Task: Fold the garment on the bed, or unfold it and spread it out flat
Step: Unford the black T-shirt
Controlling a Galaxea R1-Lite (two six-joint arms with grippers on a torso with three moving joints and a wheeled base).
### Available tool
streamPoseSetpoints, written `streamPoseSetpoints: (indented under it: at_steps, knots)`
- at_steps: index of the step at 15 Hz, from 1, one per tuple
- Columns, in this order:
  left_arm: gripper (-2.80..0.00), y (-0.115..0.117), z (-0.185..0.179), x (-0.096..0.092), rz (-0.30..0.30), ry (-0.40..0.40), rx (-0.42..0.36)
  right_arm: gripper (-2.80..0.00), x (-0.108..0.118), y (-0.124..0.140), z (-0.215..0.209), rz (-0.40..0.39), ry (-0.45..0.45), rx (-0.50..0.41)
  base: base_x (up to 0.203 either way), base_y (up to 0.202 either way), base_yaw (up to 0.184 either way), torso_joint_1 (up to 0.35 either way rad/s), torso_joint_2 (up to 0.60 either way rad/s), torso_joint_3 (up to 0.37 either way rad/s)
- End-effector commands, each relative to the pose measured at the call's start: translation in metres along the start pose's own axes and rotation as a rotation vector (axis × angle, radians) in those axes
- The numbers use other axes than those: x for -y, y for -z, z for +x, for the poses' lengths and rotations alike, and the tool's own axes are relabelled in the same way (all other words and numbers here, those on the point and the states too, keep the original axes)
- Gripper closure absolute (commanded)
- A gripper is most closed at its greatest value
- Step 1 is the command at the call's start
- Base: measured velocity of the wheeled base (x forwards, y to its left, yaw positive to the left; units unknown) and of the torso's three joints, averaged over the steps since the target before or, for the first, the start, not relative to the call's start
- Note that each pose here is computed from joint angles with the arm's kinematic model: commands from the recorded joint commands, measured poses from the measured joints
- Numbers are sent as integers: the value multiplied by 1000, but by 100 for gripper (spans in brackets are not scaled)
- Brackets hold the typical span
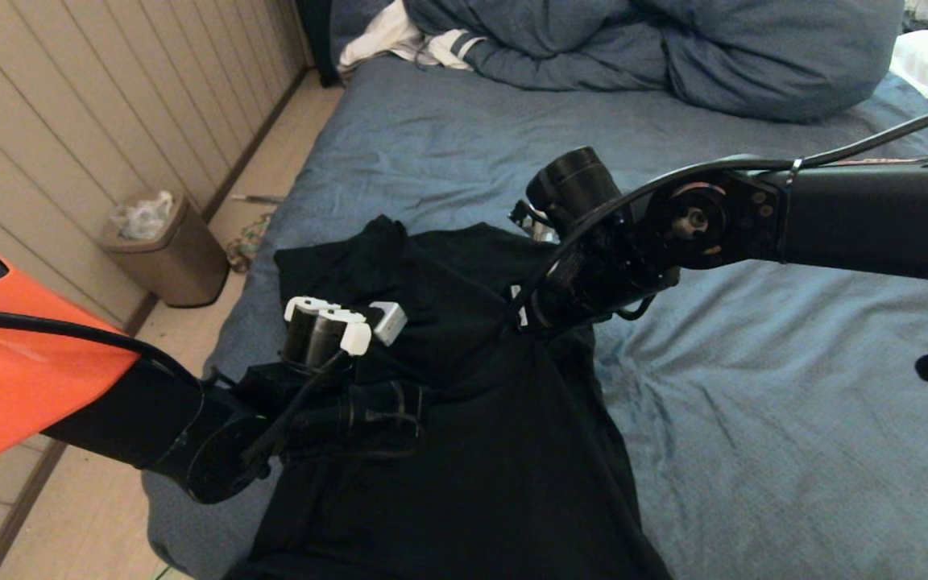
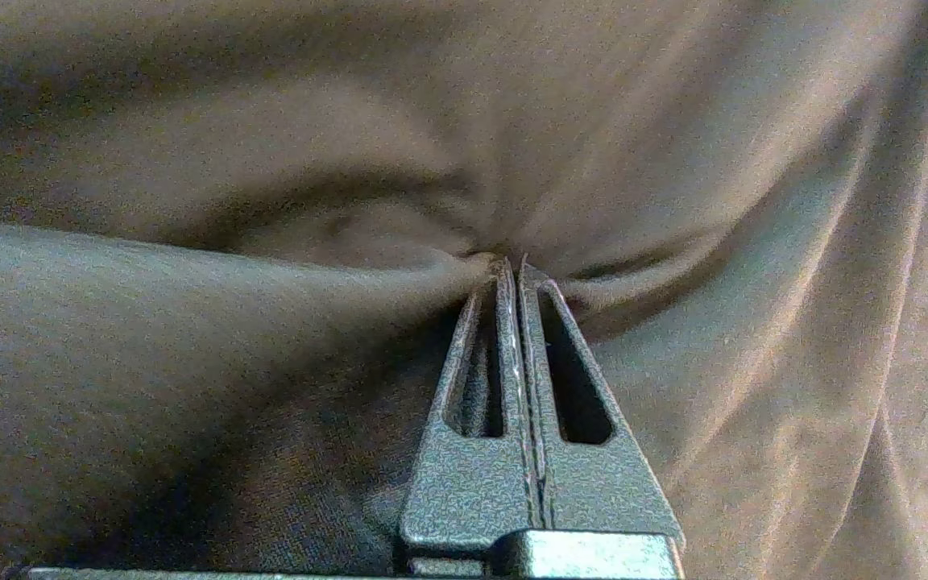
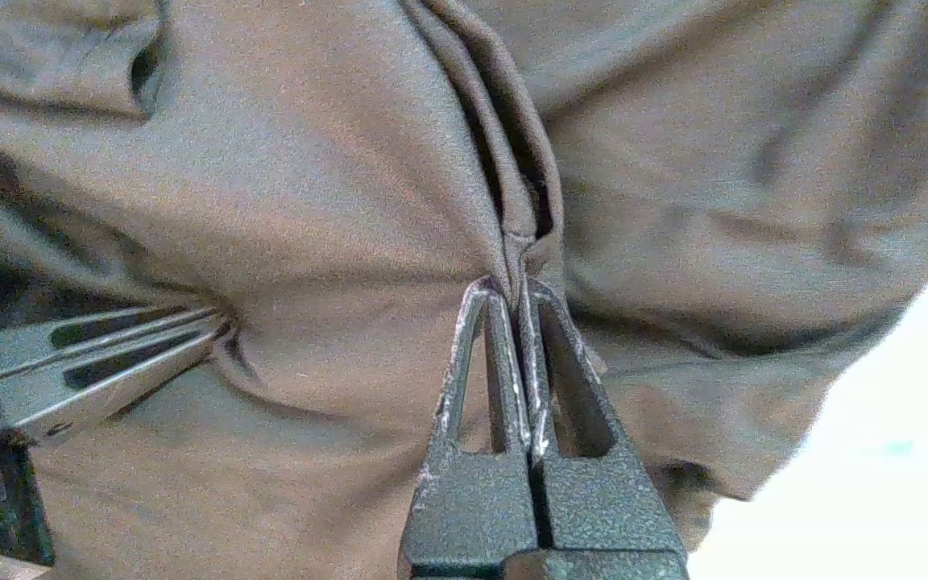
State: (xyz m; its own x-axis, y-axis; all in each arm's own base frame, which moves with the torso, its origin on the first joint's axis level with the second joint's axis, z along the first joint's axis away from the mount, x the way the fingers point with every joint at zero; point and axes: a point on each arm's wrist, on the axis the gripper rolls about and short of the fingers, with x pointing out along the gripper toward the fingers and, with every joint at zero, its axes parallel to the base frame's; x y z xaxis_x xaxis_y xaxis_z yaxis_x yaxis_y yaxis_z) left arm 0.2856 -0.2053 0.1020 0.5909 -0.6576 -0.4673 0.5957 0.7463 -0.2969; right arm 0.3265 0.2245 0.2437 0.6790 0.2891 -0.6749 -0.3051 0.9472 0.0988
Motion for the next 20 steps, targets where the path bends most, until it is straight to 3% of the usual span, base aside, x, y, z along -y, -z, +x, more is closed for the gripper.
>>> streamPoseSetpoints:
  at_steps: [1, 4, 5, 12, 16, 20]
  knots:
    - [0, 0, 1, 0, -2, 1, 0, 0, 3, -1, -6, 7, 4, 8, 0, 0, 0, 0, 0, 0]
    - [0, 1, 0, 0, -2, 0, 0, 0, 1, 1, 0, 3, -1, -8, 0, 0, 0, 0, 0, 0]
    - [0, 1, 0, 0, -2, -1, 0, -280, 1, 3, 0, -1, -2, -16, 0, 0, 0, 0, 0, 0]
    - [0, 28, -4, -10, -8, -36, -49, -280, 15, -4, -5, 27, -7, 0, 0, 0, 0, 0, 0, 0]
    - [0, 46, -17, -44, 4, -113, -37, -280, 21, -5, -5, 37, 7, 5, 0, 0, 0, 0, 0, 0]
    - [0, 47, -29, -60, 15, -158, -15, -280, 20, -5, -1, 37, 3, 4, 0, 0, 0, 0, 0, 0]
